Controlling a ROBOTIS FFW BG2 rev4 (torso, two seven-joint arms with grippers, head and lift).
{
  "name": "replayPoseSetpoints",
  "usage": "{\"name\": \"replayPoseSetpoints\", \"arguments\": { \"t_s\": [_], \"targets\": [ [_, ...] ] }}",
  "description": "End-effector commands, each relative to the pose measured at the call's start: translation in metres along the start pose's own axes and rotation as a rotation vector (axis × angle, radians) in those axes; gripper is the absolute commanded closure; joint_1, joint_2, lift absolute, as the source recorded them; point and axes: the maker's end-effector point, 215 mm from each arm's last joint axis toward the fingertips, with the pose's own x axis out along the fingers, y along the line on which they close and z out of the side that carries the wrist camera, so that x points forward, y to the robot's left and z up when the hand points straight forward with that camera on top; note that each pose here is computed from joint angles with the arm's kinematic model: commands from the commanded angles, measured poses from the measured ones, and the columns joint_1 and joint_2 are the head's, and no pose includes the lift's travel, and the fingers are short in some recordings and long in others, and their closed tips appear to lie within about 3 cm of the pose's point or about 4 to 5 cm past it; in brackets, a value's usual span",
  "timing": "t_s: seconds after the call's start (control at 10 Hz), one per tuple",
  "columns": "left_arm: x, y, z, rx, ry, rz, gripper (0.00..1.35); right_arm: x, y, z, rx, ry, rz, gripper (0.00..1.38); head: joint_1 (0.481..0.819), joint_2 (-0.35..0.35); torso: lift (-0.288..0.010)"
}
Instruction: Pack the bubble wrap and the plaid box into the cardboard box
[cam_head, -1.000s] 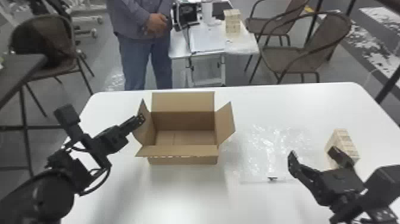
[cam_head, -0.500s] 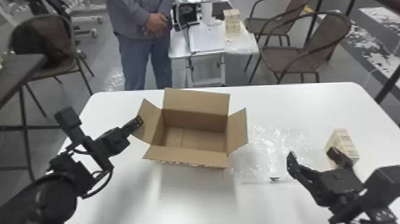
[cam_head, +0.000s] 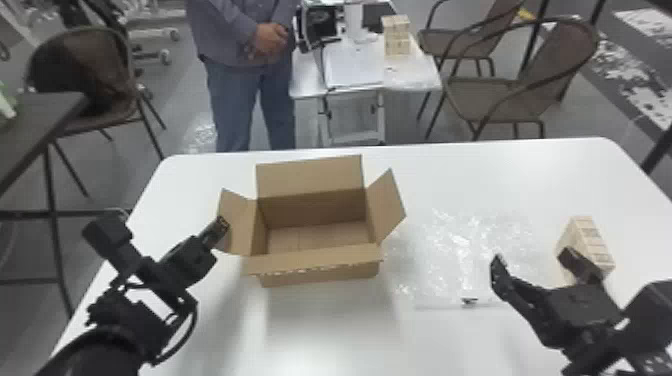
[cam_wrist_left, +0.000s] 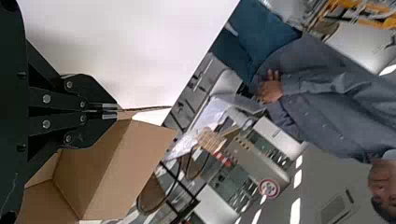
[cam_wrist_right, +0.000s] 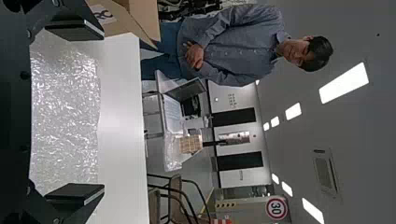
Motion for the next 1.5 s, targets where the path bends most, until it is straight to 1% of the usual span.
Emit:
{"name": "replayPoseSetpoints", "arguments": {
  "t_s": [0.0, 0.2, 0.5, 0.6, 0.7, 0.8, 0.9, 1.0, 1.1, 1.2, 1.3, 1.4],
  "targets": [
    [-0.020, 0.010, 0.012, 0.002, -0.087, 0.054, 1.21, 0.000, 0.000, 0.001, 0.004, -0.002, 0.002, 0.14, 0.695, 0.130, -0.102],
    [-0.043, 0.015, 0.012, -0.018, -0.183, 0.124, 1.21, 0.000, -0.001, 0.003, 0.015, -0.009, 0.002, 0.14, 0.695, 0.166, -0.102],
    [-0.080, 0.023, -0.016, -0.089, -0.253, 0.230, 1.21, 0.012, -0.006, 0.018, 0.014, -0.016, -0.008, 0.14, 0.695, 0.178, -0.102],
    [-0.088, 0.025, -0.022, -0.102, -0.267, 0.261, 1.21, 0.022, -0.009, 0.023, 0.021, -0.006, -0.013, 0.14, 0.695, 0.175, -0.102],
    [-0.092, 0.025, -0.022, -0.112, -0.287, 0.278, 1.21, 0.035, -0.013, 0.027, 0.019, 0.023, -0.006, 0.14, 0.695, 0.170, -0.102],
    [-0.094, 0.025, -0.017, -0.110, -0.314, 0.292, 1.21, 0.052, -0.017, 0.032, 0.007, 0.079, 0.008, 0.14, 0.695, 0.169, -0.102],
    [-0.096, 0.025, -0.014, -0.106, -0.326, 0.301, 1.21, 0.071, -0.020, 0.036, 0.003, 0.157, 0.016, 0.14, 0.695, 0.168, -0.102],
    [-0.093, 0.024, -0.016, -0.105, -0.320, 0.301, 1.21, 0.086, -0.018, 0.037, 0.003, 0.230, 0.023, 0.14, 0.695, 0.168, -0.102],
    [-0.090, 0.020, -0.020, -0.109, -0.310, 0.296, 1.21, 0.093, -0.014, 0.031, 0.025, 0.294, 0.012, 0.13, 0.695, 0.167, -0.102],
    [-0.088, 0.018, -0.020, -0.107, -0.307, 0.294, 1.21, 0.095, -0.008, 0.015, 0.070, 0.383, -0.033, 0.13, 0.695, 0.163, -0.102],
    [-0.087, 0.018, -0.020, -0.103, -0.305, 0.294, 1.21, 0.096, -0.009, 0.000, 0.080, 0.479, -0.090, 0.13, 0.695, 0.159, -0.102],
    [-0.086, 0.016, -0.020, -0.102, -0.302, 0.291, 1.21, 0.101, -0.005, -0.021, 0.113, 0.575, -0.079, 0.14, 0.695, 0.157, -0.102]
  ]
}}
